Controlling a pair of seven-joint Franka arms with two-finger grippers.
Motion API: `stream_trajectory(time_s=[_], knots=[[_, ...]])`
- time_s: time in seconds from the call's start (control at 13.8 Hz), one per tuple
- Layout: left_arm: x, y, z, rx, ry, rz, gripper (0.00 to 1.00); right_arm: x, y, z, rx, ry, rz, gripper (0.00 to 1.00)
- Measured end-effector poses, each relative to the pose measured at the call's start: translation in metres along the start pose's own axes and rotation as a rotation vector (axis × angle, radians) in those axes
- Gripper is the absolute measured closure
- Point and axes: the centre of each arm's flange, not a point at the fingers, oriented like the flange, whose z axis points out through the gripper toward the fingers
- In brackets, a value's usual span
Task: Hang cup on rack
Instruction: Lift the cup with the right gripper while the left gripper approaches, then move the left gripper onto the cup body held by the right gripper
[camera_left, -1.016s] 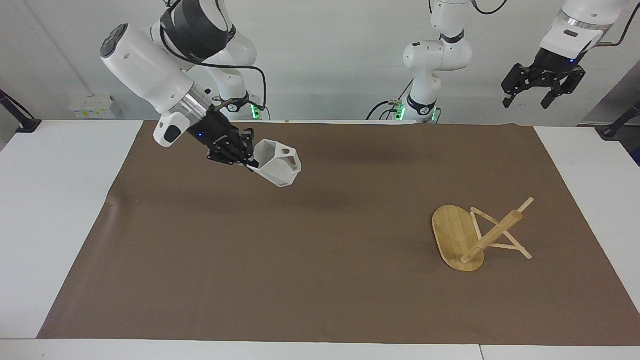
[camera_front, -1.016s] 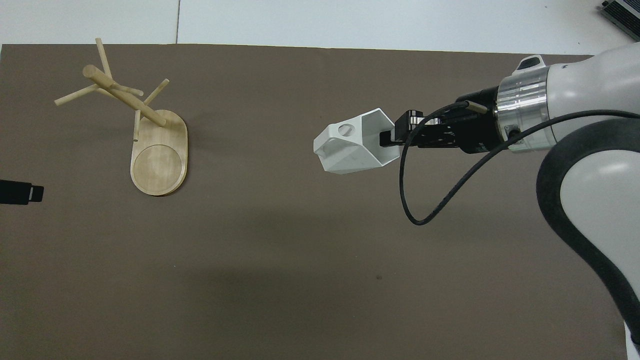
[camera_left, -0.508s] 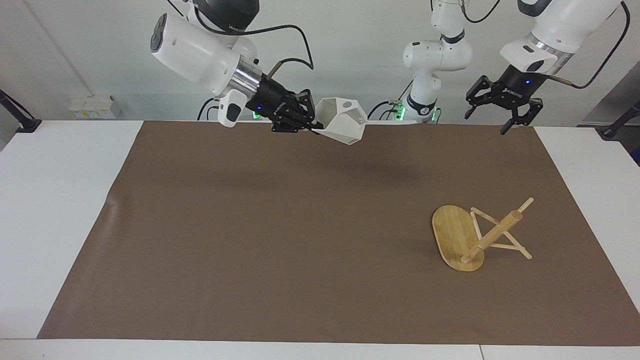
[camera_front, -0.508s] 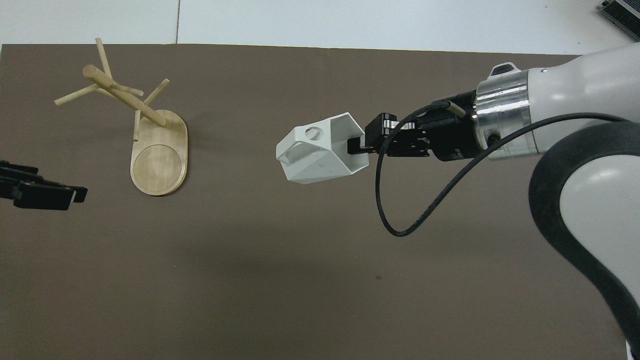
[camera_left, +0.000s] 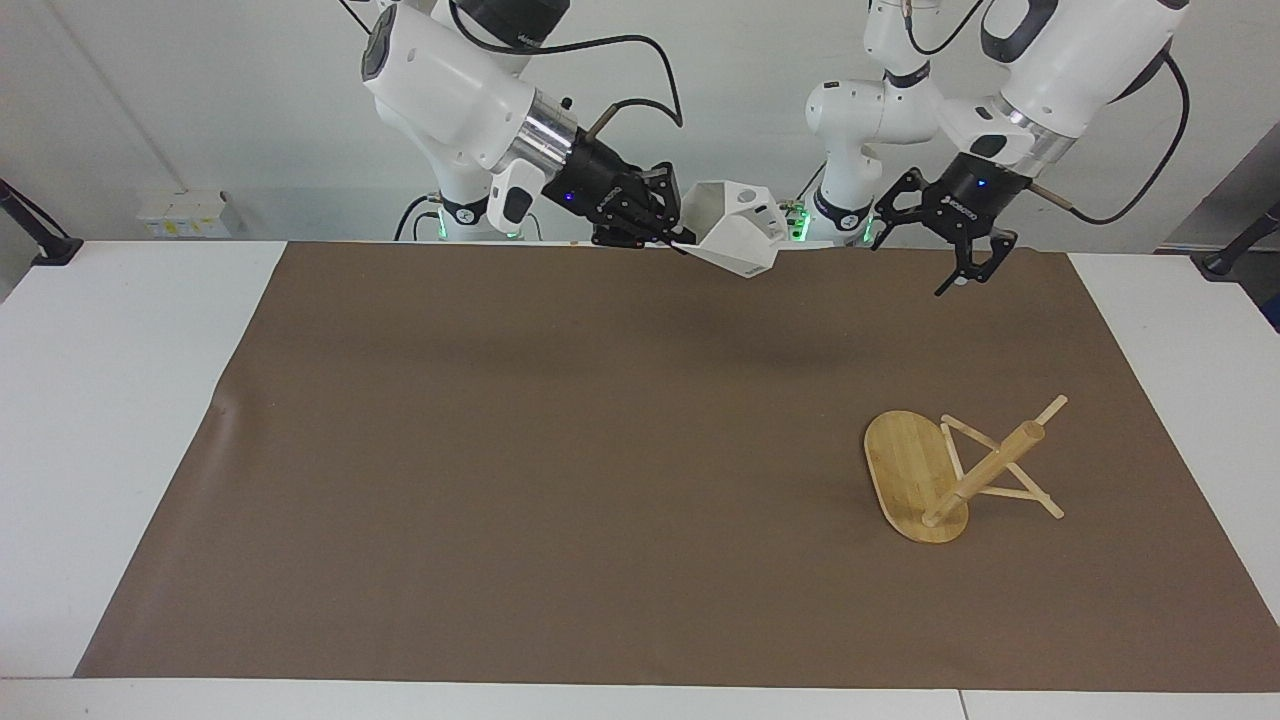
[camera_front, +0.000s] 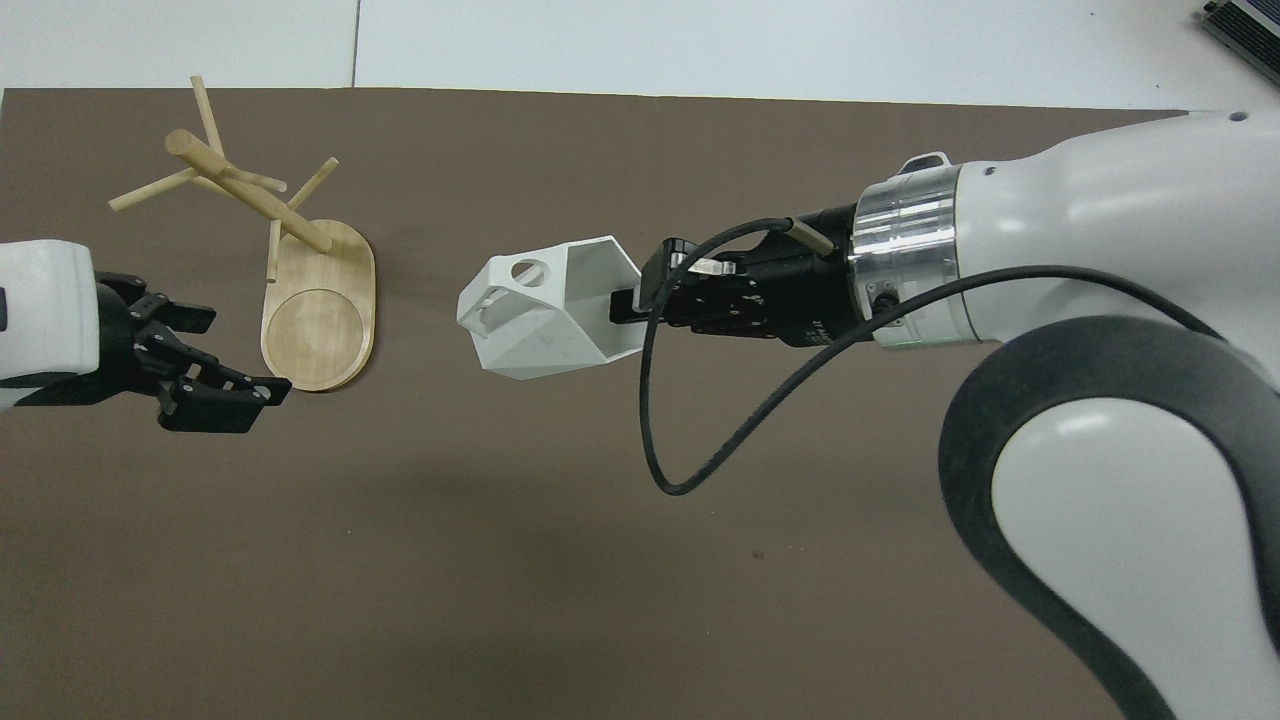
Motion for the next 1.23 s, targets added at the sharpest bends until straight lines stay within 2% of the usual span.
stream_trajectory(time_s=[0.36,0.87,1.23], knots=[[-0.007,0.012,0.003,-0.055,0.057,0.249,0.00,-0.005,-0.005,0.013,0.009,-0.006,0.007,0.95],[-0.010,-0.001,0.011,-0.177,0.209,0.371,0.00,-0.005,-0.004,0.013,0.010,-0.006,0.008,0.95],[-0.001,-0.021,0.011,-0.186,0.247,0.390,0.00,-0.003,-0.006,0.015,0.024,0.017,0.037,0.95]])
